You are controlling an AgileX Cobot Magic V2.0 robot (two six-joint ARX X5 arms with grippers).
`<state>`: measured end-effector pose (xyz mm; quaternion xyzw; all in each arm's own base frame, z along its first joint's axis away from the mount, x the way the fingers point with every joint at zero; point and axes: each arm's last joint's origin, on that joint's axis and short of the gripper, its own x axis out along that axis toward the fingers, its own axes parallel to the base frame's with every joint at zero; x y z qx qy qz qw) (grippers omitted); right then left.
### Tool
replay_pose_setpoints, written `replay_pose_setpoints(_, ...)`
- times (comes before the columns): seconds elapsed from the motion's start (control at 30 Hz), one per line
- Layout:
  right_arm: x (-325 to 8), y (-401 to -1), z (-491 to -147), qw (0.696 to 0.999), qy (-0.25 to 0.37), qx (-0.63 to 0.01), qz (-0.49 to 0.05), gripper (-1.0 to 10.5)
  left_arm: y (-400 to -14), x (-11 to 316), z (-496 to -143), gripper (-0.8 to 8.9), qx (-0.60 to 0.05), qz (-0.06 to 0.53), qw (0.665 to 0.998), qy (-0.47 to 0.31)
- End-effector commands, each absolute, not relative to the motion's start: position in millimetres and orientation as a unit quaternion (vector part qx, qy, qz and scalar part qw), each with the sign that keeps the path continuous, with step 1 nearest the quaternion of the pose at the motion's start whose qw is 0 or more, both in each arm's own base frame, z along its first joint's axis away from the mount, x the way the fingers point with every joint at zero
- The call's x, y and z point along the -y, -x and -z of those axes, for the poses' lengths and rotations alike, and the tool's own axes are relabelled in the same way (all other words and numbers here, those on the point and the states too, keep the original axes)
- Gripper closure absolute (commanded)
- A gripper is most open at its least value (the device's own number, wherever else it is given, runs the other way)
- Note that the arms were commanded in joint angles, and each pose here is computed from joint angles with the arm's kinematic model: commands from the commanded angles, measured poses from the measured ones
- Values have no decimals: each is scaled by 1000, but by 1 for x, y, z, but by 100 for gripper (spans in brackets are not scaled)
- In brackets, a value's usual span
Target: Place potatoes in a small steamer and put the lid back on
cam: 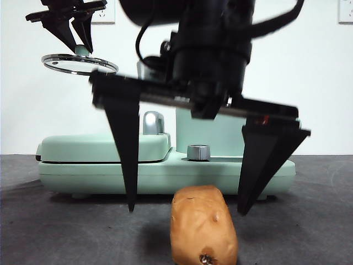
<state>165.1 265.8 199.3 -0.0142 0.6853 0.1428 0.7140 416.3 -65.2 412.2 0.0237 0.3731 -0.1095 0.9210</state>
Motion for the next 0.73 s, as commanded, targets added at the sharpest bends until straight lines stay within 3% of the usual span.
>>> replay_pose_setpoints(0.03, -274, -167, -192, 712, 20, -688, -139, 457, -409, 65, -431, 795, -340, 120, 932, -16)
replay_pose_setpoints(0.2, -275, -170, -187, 711, 28, -688, -144, 577, -409, 66, -431, 795, -342, 126, 931, -13)
replay_pose_setpoints(0.37, -269, -177, -182, 700, 29, -701, -135, 580, -408, 66, -430, 795, -347, 126, 929, -14)
replay_pose_setpoints(0.57, -264, -184, -181, 697, 27, -705, -129, 706, -408, 66, -430, 795, -348, 126, 929, -13)
replay_pose_setpoints(0.73, -264, -185, -182, 697, 32, -703, -138, 735, -408, 66, -430, 795, -348, 126, 929, -14)
